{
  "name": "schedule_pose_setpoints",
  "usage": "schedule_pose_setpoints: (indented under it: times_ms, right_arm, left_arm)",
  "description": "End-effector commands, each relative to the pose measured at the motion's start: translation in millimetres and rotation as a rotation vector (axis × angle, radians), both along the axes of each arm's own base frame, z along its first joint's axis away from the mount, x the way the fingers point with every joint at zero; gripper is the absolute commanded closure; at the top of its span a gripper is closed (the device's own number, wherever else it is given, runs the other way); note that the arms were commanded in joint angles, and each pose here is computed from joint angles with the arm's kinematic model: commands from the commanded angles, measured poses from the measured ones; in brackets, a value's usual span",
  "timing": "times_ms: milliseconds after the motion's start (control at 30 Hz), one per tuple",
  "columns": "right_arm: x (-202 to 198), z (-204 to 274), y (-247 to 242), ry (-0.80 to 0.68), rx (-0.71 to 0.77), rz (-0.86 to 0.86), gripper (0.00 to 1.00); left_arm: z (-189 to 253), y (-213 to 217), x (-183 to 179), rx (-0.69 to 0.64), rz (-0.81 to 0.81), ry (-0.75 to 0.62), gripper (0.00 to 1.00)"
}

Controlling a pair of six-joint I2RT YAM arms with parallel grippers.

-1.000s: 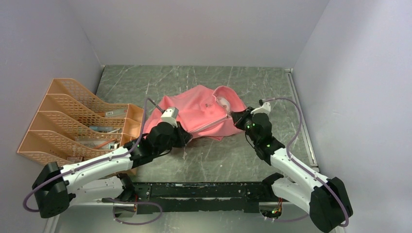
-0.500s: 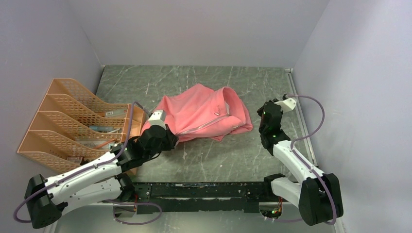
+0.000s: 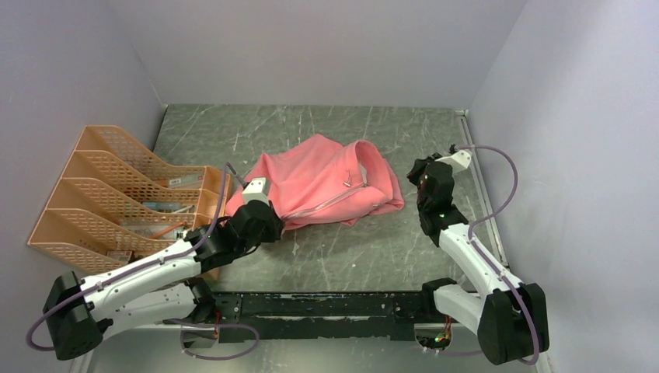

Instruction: Zip up the jacket

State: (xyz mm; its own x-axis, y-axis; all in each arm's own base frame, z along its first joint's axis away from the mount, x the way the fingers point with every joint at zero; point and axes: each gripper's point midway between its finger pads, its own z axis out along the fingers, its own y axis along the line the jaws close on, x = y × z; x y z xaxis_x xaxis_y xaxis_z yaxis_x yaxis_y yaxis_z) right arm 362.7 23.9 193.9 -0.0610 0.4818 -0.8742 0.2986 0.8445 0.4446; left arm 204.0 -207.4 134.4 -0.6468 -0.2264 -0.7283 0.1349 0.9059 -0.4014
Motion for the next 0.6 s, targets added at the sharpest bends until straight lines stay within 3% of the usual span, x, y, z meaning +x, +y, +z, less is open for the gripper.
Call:
schedule_pose_setpoints:
  times_ms: [0, 67, 167, 333, 400, 567]
  right_arm:
    - [-4, 3, 29, 0.042, 0.040, 0.170, 1.00]
    - [-8, -6, 43, 0.090, 0.055, 0.246, 0.85]
    - [-18, -21, 61, 0.157, 0.079, 0.356, 0.63]
    - [-40, -50, 82, 0.259, 0.114, 0.482, 0.45]
    - [-49, -62, 85, 0.299, 0.121, 0.502, 0.41]
    - [-76, -82, 96, 0.382, 0.122, 0.534, 0.30]
  left_arm:
    - [-7, 3, 3, 0.046, 0.009, 0.010, 0.92]
    - [-13, 3, 4, 0.059, 0.014, 0.024, 0.87]
    - [-22, 2, 4, 0.084, 0.014, 0.051, 0.61]
    - [-33, -4, 3, 0.118, -0.004, 0.088, 0.17]
    - [-33, -8, 4, 0.120, -0.021, 0.090, 0.04]
    - [-26, -18, 9, 0.125, -0.058, 0.072, 0.00]
